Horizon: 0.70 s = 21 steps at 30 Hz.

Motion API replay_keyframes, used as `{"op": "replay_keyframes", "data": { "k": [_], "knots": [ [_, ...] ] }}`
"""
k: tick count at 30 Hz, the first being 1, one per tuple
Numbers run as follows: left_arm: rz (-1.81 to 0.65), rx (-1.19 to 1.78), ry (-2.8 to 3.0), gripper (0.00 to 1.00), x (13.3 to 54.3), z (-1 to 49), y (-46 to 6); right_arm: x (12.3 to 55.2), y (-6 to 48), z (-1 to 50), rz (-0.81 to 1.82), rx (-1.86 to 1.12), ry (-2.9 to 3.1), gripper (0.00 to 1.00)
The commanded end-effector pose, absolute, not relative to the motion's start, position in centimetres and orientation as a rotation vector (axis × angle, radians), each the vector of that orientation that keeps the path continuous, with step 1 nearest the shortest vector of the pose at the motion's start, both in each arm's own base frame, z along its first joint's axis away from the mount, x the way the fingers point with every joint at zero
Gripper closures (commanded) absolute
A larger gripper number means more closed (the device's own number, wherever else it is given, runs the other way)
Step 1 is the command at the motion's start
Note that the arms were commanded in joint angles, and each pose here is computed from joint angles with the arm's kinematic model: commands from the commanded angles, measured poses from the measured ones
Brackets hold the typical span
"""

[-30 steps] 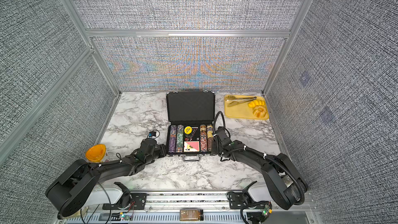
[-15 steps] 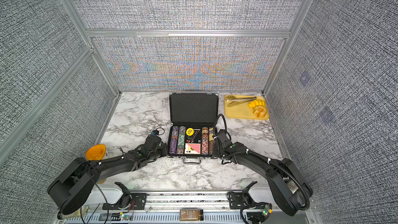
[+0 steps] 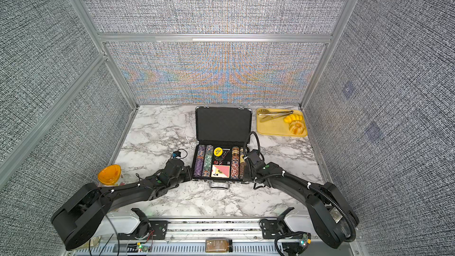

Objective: Close the poker set cases
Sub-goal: Move the poker set case to the center of the board.

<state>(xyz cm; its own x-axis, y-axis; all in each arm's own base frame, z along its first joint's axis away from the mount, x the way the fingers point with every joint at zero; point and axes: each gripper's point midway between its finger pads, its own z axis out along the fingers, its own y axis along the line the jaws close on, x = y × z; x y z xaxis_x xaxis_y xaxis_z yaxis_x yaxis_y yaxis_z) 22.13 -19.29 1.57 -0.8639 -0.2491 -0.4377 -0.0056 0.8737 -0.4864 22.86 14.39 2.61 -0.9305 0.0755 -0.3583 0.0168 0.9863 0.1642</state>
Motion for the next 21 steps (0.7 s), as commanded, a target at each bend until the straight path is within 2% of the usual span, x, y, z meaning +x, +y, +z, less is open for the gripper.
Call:
{"op": "replay_keyframes", "data": {
  "k": [1,9,18,19,20,21],
  "knots": [
    [-0.297,-0.385,3.272,1.00,6.5,-4.5,-11.7,13.4,13.3,-0.3,0.199,0.021,3.174,1.00],
    [-0.251,-0.453,3.231,1.00,6.7,-3.9,-10.9,12.1,14.3,-0.4,0.187,0.001,3.194,1.00],
    [-0.241,-0.480,3.193,1.00,7.3,-3.3,-10.7,13.5,13.3,1.4,0.079,-0.020,3.152,1.00],
    [-0.246,-0.483,3.185,0.99,7.4,-3.2,-10.7,13.7,13.2,1.6,0.080,-0.018,3.147,0.98],
    [-0.248,-0.484,3.178,0.90,7.5,-3.1,-10.7,13.8,13.1,1.6,0.079,-0.016,3.146,0.95],
    [-0.254,-0.484,3.172,0.87,7.6,-3.0,-10.8,14.0,13.1,1.8,0.085,-0.014,3.141,0.93]
  ]
}}
